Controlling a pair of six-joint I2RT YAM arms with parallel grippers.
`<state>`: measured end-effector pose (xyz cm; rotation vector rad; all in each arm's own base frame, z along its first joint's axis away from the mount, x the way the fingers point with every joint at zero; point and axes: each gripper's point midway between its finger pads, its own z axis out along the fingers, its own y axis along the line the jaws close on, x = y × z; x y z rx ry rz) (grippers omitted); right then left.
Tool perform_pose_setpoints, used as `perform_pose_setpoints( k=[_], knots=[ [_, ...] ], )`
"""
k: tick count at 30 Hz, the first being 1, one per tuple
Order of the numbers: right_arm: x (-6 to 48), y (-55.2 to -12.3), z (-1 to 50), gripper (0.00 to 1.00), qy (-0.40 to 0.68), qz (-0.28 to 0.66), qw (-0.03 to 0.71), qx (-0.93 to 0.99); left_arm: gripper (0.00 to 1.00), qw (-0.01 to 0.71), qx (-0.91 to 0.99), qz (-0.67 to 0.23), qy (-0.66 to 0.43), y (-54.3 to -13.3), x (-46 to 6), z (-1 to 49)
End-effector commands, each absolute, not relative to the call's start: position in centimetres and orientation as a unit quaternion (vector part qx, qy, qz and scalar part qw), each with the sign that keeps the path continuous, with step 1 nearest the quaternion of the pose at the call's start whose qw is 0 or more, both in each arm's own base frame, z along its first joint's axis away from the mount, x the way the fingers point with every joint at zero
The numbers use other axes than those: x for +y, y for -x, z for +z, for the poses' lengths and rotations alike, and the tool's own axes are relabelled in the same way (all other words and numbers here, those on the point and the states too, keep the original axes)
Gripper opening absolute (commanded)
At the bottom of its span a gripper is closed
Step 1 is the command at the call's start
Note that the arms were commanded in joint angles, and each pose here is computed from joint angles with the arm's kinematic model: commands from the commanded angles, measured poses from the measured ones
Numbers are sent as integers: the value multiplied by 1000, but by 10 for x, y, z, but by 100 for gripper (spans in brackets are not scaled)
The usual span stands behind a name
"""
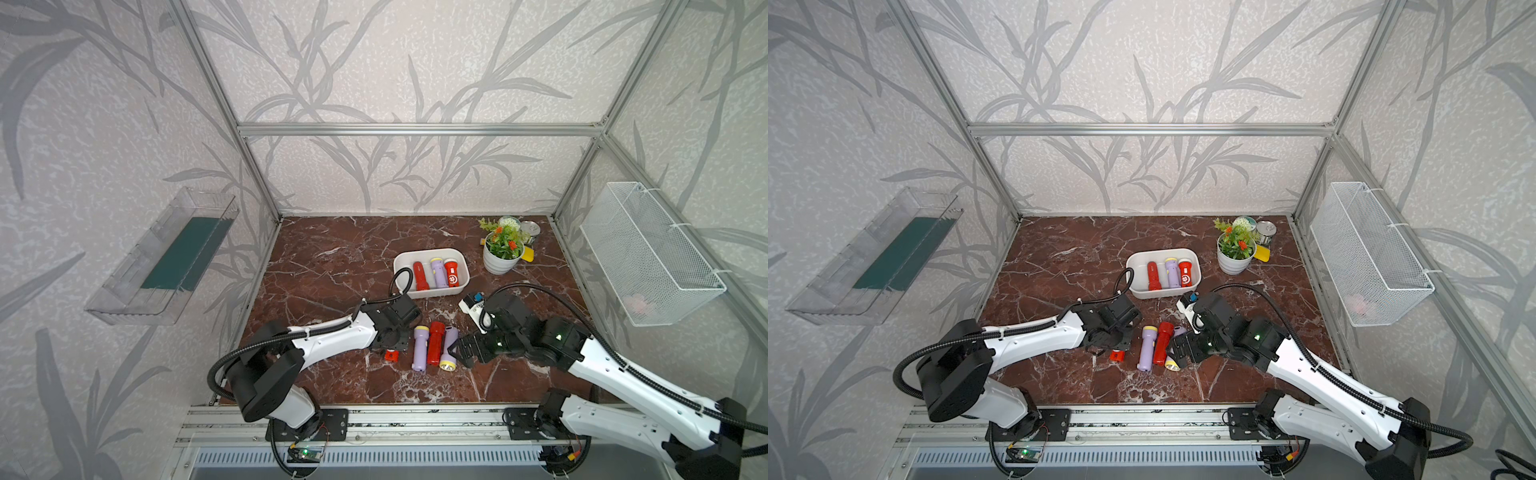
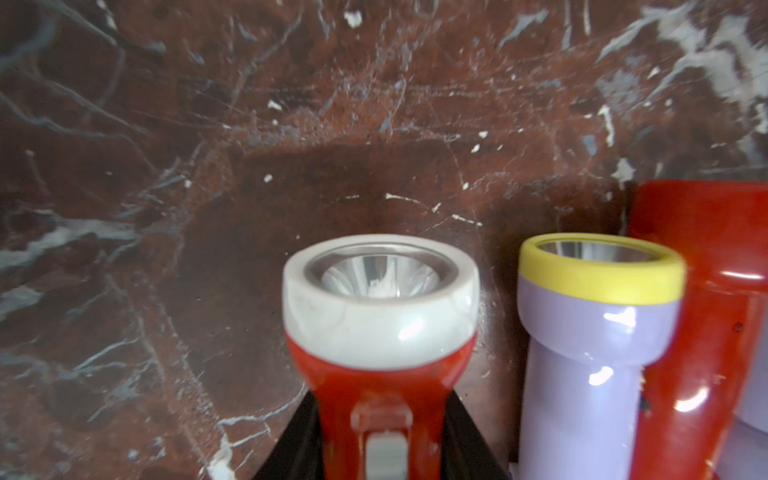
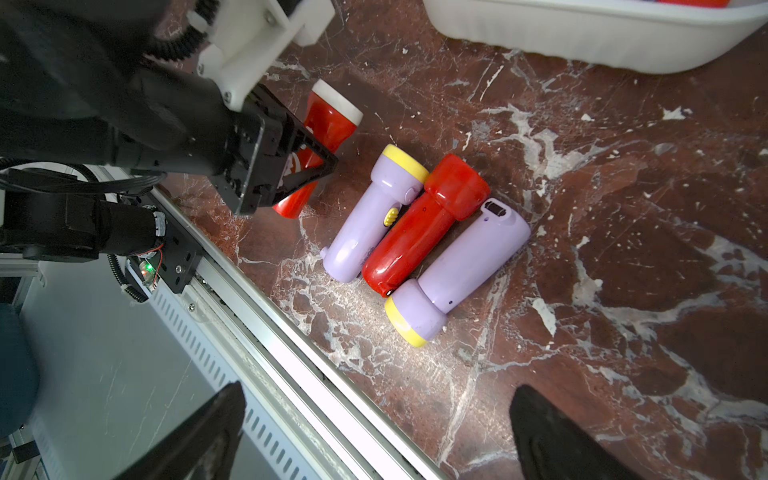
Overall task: Put the flashlights into the storage boxes
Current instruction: Pick up the flashlight from the center of the board, then place the flashlight at the storage box.
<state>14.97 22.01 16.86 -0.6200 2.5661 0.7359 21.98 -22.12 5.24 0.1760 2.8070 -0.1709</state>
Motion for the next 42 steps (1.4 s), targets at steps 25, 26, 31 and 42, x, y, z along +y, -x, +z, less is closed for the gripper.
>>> perform_pose_setpoints(
  k=[25, 26, 31, 42],
  knots=[
    [206, -154, 198, 99, 224, 243, 244, 912, 33, 270, 957, -53, -92, -388, -254, 157],
    [206, -157, 202, 99, 224, 241, 250, 911, 33, 266, 958, -56, -92, -392, -257, 155],
    [211, -175, 224, 99, 231, 219, 280, 906, 33, 238, 965, -63, -89, -411, -266, 133],
    [232, -198, 251, 99, 247, 213, 296, 898, 33, 207, 972, -77, -76, -437, -269, 103]
  ],
)
